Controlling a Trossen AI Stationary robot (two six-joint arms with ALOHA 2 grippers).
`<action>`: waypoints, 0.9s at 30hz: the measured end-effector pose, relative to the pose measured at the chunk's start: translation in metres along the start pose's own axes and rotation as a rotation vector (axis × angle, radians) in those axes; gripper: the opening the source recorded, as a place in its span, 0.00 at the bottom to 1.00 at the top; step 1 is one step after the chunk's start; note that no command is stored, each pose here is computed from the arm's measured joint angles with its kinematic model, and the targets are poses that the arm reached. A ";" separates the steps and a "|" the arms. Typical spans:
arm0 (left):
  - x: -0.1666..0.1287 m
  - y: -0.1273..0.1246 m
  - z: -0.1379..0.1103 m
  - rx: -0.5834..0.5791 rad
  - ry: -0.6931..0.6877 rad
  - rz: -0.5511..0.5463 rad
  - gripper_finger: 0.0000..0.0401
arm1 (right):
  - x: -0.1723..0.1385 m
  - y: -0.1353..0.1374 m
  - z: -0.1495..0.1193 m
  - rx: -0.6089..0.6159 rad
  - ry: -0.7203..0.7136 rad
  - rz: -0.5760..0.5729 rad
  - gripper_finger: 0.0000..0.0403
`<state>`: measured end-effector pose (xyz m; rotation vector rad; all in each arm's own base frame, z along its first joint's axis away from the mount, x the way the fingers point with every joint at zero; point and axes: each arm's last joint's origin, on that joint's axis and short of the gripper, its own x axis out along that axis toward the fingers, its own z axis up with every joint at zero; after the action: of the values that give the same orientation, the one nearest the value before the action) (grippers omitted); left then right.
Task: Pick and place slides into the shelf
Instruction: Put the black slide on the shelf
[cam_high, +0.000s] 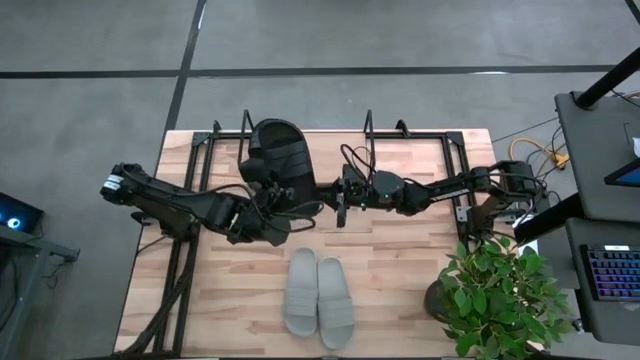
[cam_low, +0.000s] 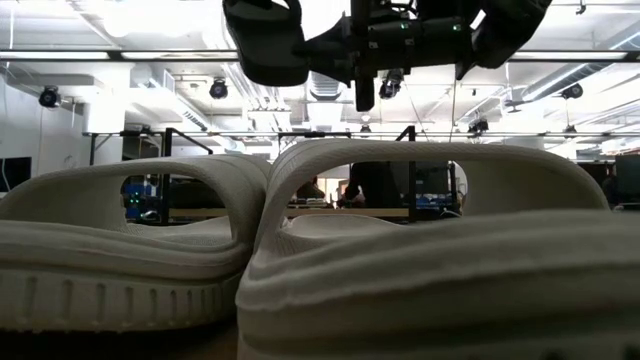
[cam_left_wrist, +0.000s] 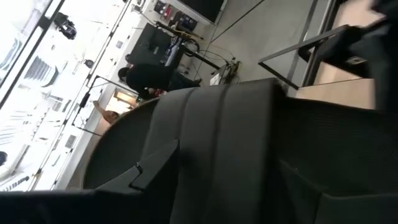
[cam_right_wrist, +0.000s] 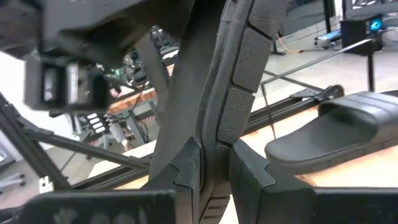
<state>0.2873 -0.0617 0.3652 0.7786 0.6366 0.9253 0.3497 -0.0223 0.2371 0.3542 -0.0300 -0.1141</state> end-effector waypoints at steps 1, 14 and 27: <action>-0.002 -0.001 0.000 0.002 -0.006 -0.008 0.49 | 0.000 -0.002 0.001 0.000 -0.004 -0.005 0.12; -0.037 -0.007 0.002 -0.086 -0.081 0.018 0.49 | 0.001 -0.017 0.007 0.011 -0.022 -0.046 0.12; -0.094 -0.015 -0.018 -0.248 -0.233 -0.158 0.07 | 0.000 -0.018 0.004 0.005 0.001 -0.044 0.12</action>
<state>0.2369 -0.1443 0.3569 0.5936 0.3650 0.7385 0.3475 -0.0404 0.2348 0.3595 -0.0214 -0.1578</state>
